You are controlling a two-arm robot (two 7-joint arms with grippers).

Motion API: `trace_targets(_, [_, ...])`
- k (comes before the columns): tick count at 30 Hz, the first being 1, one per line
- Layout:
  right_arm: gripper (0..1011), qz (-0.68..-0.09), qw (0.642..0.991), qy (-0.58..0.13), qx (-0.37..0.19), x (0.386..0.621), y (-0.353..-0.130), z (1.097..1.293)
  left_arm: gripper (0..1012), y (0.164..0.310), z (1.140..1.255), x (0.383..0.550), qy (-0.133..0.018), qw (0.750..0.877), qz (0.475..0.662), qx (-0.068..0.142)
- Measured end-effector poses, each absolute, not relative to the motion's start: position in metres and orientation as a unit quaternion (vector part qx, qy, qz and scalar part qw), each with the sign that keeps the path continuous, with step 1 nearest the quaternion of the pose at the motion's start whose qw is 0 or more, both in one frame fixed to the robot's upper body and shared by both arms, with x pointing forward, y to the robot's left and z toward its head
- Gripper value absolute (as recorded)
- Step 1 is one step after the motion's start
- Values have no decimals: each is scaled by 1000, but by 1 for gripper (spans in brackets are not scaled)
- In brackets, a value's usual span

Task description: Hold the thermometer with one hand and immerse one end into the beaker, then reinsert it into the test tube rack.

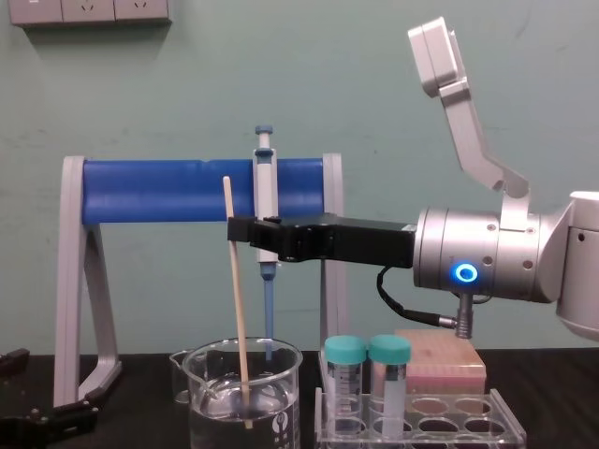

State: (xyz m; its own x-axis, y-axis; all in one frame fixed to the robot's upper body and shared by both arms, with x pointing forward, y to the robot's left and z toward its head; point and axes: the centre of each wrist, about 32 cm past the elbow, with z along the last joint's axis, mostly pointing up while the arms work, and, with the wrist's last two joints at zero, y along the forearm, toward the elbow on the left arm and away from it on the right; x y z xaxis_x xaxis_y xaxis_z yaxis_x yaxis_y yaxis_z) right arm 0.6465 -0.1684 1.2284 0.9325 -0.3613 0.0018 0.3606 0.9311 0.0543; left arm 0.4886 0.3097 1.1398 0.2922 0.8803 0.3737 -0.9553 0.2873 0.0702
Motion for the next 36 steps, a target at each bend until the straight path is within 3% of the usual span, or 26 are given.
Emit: trace_targets(36, [33, -183, 983, 9, 18, 646, -169, 1223, 1004, 310, 1140, 489, -132, 791, 580, 141])
